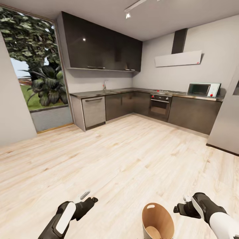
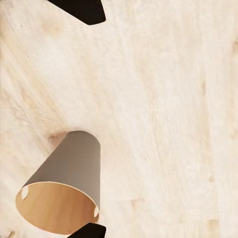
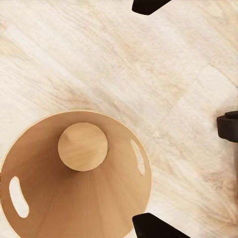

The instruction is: Put the three can of soda from the living room inside the tash can in the kitchen.

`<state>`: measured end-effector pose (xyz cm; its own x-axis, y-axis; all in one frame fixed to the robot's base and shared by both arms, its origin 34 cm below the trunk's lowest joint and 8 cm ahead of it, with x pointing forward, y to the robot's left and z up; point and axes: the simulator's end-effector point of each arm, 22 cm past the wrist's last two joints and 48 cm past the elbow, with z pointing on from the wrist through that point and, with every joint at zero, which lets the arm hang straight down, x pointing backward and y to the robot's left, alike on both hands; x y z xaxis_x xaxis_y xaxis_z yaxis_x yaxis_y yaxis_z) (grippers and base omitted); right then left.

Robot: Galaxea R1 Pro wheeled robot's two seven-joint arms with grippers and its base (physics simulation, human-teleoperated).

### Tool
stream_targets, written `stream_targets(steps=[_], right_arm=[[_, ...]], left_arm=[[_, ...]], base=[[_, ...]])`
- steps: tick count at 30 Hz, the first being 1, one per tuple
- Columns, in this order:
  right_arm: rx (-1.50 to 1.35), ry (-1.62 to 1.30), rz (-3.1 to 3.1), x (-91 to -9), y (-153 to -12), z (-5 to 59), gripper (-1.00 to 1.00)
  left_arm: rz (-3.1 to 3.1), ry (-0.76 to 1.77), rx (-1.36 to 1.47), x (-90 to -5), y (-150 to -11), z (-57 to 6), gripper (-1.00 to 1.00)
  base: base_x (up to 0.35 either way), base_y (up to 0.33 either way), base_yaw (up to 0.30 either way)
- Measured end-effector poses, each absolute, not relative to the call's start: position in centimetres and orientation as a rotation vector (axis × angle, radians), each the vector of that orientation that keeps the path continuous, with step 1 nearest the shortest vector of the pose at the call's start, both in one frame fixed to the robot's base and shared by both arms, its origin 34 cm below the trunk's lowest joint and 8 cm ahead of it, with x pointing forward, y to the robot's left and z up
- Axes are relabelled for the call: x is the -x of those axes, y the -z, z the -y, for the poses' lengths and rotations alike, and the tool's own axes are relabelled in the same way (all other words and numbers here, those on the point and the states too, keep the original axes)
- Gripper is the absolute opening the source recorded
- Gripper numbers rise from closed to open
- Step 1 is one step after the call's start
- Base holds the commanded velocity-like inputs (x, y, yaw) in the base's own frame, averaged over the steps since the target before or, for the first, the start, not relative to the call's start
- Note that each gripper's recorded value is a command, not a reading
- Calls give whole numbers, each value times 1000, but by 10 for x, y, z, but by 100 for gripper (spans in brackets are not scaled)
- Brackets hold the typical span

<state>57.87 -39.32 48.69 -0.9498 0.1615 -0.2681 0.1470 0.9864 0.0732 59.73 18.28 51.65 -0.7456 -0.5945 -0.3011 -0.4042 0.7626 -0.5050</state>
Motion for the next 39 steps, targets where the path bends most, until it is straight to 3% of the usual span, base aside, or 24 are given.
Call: stream_targets(steps=[39], right_arm=[[-270, -136, -2803, -604, -443, 389, 100]], left_arm=[[-2521, 569, 756, -577, -430, -182, 100]], base=[[0, 0, 0]])
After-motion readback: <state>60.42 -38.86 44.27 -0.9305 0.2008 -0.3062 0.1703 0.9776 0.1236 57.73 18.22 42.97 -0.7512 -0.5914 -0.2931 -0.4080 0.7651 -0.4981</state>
